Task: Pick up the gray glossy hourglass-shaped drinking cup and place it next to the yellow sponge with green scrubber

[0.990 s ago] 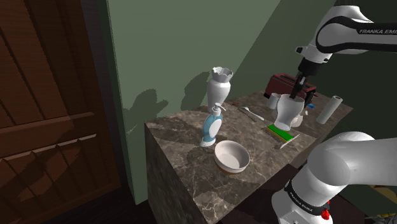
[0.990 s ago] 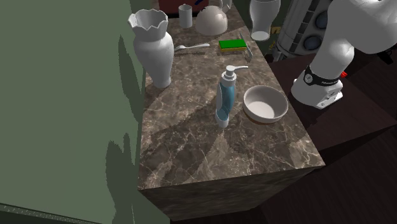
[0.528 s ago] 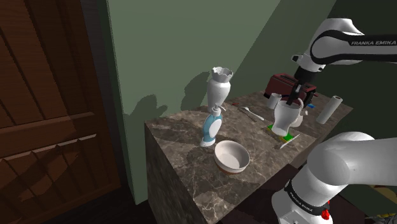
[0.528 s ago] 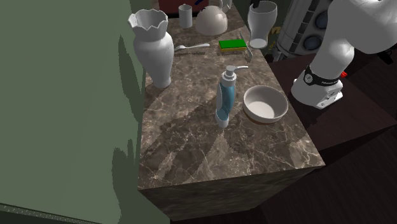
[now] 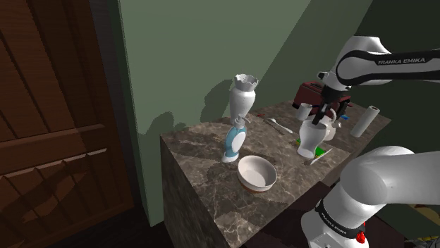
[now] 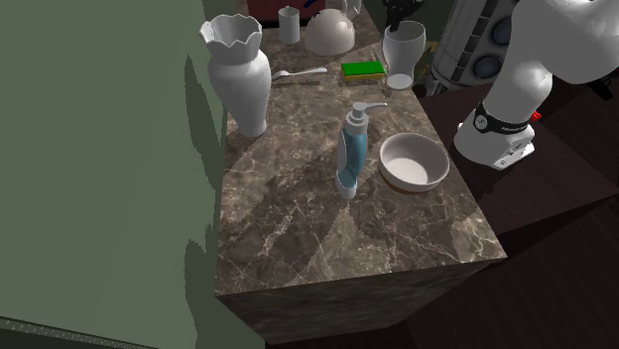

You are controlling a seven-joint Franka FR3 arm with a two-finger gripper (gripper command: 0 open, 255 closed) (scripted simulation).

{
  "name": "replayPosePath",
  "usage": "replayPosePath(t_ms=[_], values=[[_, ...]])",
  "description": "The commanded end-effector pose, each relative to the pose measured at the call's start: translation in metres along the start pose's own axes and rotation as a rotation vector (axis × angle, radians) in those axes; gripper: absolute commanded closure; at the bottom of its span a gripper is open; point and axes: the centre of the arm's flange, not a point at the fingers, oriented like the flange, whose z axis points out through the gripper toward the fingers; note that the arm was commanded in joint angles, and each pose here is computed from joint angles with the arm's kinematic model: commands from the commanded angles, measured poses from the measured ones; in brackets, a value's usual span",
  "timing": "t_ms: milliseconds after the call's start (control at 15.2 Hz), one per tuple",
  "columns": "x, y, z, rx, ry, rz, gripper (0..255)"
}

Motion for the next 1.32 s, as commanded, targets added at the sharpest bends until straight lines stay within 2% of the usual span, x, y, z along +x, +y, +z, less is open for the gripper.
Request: replayPosePath(t_ms=[0, 1254], values=[[-0.001, 0.001, 0.010, -0.001, 0.001, 0.000, 255], [-0.002, -0.005, 0.109, -0.001, 0.001, 0.000, 255]])
